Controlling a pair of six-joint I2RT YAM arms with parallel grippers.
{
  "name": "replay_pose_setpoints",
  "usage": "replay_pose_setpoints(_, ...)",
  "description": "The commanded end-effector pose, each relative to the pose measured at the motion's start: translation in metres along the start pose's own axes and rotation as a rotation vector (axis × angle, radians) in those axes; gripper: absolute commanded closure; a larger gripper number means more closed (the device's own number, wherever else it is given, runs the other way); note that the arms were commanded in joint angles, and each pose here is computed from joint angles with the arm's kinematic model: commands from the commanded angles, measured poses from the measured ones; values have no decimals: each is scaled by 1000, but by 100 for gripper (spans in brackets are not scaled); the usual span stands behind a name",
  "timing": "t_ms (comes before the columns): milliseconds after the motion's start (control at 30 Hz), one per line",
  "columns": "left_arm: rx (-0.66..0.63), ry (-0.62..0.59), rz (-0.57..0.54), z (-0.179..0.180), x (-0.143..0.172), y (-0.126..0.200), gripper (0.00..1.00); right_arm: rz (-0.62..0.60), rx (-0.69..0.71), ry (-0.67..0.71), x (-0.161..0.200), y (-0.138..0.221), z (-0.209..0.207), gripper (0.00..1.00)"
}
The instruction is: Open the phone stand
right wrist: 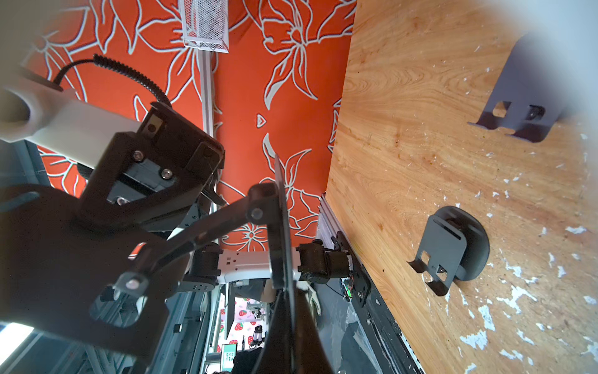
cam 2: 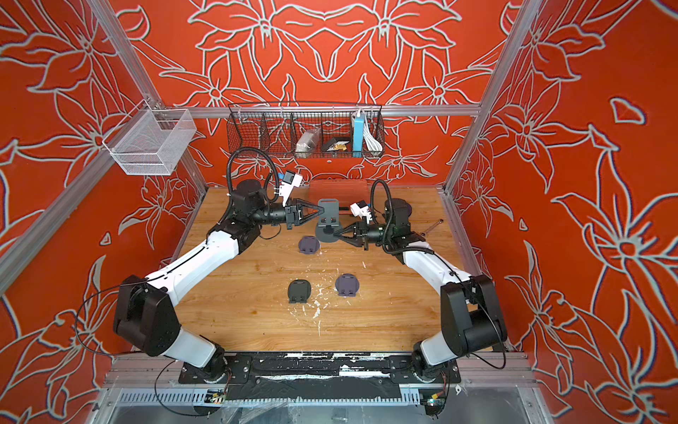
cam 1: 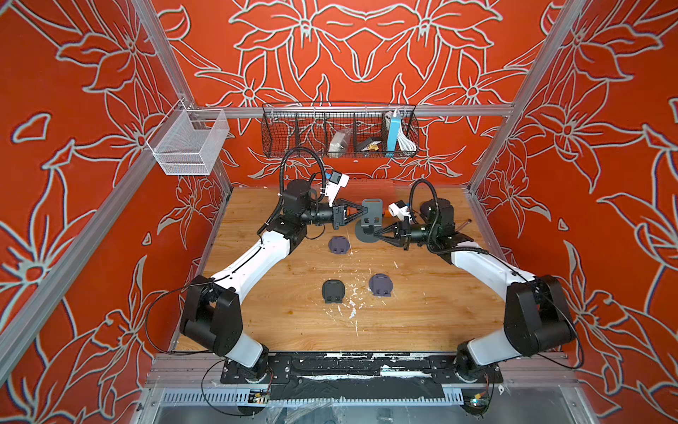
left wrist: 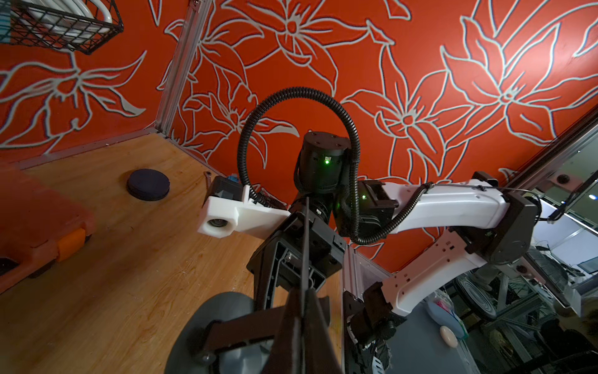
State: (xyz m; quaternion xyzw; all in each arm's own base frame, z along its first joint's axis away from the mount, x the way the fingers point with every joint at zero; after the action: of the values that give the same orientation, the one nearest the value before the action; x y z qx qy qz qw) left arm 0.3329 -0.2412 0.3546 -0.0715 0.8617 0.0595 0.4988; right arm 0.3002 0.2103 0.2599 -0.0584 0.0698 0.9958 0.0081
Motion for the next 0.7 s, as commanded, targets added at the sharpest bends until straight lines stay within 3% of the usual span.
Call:
replay_pose_setpoints(0,85,-114,-19,-25,-12,-1,100,-104,97,-68,-13,11,-4,100)
replay_pose_setpoints(67,108,-71,1,-19,-6,-5,100,-129,112,-44,-18,18,0,98)
replay_pose_setpoints(133,107,-33,11,-11,-1,-8,100,-164,126,-27,-24,26,3,78)
replay_pose_setpoints(233,98,-12,14,-2,4,-12,100,-226,148,-8,-27,41,4,64)
replay_pose_setpoints(467,101,1,29,22,0,-28,100,-394,309,-29,-17,91,-14,64)
replay_pose_setpoints(667,144,93,109,72,19,-70,100,-527,446,-2,2,124,-15,68)
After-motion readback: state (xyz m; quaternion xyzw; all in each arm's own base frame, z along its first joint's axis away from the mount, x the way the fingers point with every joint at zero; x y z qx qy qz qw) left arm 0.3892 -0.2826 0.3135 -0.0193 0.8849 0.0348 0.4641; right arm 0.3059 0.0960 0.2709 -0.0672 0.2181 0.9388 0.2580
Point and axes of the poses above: each gripper's point midway between its finger pads, its own y axis back along the fingers, its own z axis along the line the jaws close on, x = y × z, the point moved 5 cm from there along y, back along the fingers
